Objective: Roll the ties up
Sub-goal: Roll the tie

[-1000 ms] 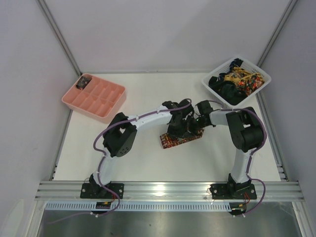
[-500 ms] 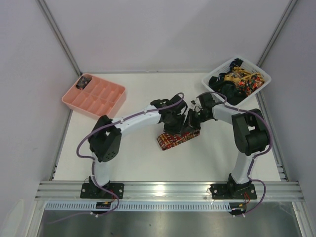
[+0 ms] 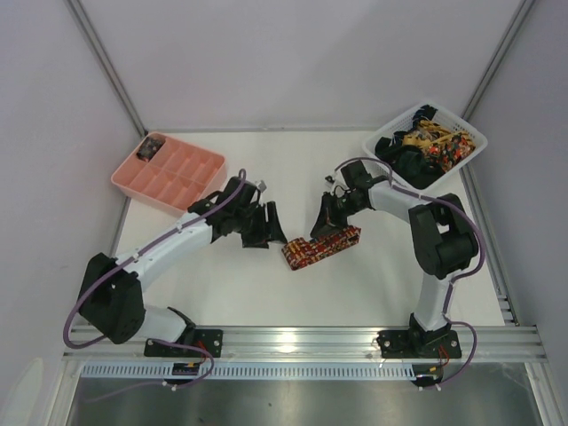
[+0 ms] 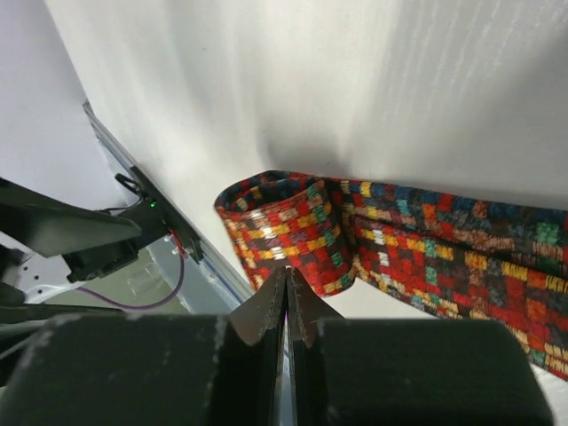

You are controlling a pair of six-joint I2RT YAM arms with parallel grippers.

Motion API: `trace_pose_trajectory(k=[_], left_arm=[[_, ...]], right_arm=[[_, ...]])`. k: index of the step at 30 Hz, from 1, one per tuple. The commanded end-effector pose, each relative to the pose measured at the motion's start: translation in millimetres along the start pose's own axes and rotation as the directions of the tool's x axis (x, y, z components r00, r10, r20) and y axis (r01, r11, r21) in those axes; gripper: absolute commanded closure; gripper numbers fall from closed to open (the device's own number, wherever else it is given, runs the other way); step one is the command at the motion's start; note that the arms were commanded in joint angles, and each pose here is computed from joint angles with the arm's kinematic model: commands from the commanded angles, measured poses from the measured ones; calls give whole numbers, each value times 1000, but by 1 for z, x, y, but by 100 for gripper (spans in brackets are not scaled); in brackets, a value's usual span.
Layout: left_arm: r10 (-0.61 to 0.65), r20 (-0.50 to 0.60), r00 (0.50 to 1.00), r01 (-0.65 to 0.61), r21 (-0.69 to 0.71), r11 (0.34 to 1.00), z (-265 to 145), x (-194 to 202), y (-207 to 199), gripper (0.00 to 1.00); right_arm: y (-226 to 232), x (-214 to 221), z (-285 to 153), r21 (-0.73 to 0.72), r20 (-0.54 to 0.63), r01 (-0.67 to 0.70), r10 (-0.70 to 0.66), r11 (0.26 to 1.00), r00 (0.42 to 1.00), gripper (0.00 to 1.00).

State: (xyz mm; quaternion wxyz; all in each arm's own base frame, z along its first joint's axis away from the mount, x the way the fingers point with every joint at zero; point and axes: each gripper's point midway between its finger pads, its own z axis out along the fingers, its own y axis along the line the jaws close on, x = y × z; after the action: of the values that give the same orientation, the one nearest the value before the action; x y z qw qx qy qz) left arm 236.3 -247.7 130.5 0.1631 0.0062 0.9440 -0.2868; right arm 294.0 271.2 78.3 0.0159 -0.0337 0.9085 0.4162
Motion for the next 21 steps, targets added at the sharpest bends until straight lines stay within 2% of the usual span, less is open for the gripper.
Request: trace_pose_trajectory(k=[1,3,7,13,19,21], left_arm=[[-102,-9,995,103,125,987,8,14,-11,32],[-165,5,986,163,146,976,9,16,-11,30],[-211,44,977,200,178,964,19,16,-6,28],[-276,24,961,268,175,948,46,24,8,27],[-286,18,958,280,146,949,59,20,10,27],[-281,7,960,277,131,952,59,22,12,26]], right_arm=[[-9,-3,7,39,-24,3,-2,999,1000,93],[-16,-6,10,77,-10,5,-4,997,1000,93],[-26,-6,15,104,-5,-22,22,994,1000,94],[-35,9,27,104,-7,-89,90,991,996,96],[-65,26,29,191,62,-175,166,966,984,99],[-61,29,26,174,97,-211,197,962,976,100]])
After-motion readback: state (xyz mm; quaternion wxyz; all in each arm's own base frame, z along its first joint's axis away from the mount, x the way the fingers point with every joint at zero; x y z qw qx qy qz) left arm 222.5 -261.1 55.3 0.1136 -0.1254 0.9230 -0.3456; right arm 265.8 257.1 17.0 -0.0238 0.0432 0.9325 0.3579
